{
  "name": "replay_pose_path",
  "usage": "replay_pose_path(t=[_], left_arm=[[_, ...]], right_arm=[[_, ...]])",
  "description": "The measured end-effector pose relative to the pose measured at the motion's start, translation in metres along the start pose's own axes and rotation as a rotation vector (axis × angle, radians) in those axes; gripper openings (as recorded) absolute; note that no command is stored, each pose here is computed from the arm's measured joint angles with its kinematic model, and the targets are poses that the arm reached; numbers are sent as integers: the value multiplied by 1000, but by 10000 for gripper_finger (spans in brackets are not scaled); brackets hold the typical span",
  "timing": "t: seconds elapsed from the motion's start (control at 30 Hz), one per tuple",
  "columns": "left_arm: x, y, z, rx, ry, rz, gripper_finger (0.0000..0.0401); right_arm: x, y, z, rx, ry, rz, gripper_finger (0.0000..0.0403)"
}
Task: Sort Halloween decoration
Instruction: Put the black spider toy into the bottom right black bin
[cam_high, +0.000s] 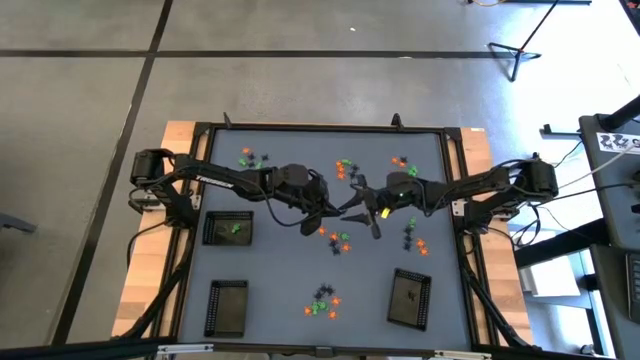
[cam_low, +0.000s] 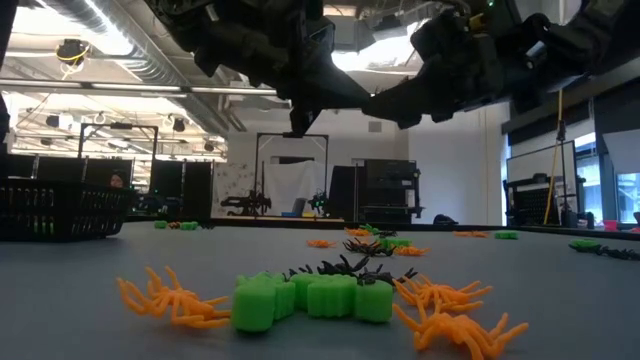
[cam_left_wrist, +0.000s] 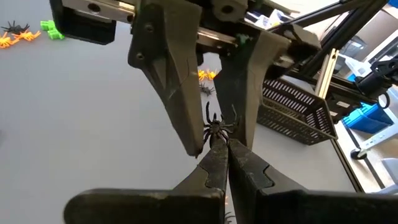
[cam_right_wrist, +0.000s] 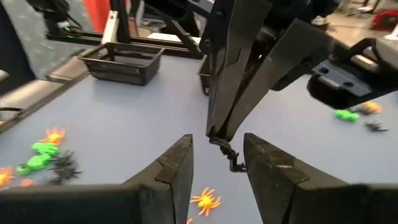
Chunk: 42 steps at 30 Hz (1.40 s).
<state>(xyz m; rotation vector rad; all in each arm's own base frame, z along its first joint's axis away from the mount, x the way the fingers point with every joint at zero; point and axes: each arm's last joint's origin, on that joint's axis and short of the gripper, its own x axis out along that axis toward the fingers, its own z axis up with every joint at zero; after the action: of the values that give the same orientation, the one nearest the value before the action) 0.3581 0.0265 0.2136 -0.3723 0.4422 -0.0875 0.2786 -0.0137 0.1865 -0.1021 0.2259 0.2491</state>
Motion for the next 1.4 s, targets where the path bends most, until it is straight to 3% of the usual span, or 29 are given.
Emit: replay_pose_path(t=[0.13,0.4,0.77,1.03,1.4], left_arm=[[0,0,0,-5,5,2,0],[0,0,-1,-9,11,-2,0],[0,-1,-2,-13,35,-53,0],[-9,-6,4,-3,32,-104,0],[-19,-10,10,27,25,-96,0]], right_arm=[[2,5,1,-43,5,-30,114],[2,5,-3,-32,54,-30,11],[-2,6,-3,-22,89,-48,7],[-34,13,15,72,166,-73,4],[-60,93,25,248,317,136,4]])
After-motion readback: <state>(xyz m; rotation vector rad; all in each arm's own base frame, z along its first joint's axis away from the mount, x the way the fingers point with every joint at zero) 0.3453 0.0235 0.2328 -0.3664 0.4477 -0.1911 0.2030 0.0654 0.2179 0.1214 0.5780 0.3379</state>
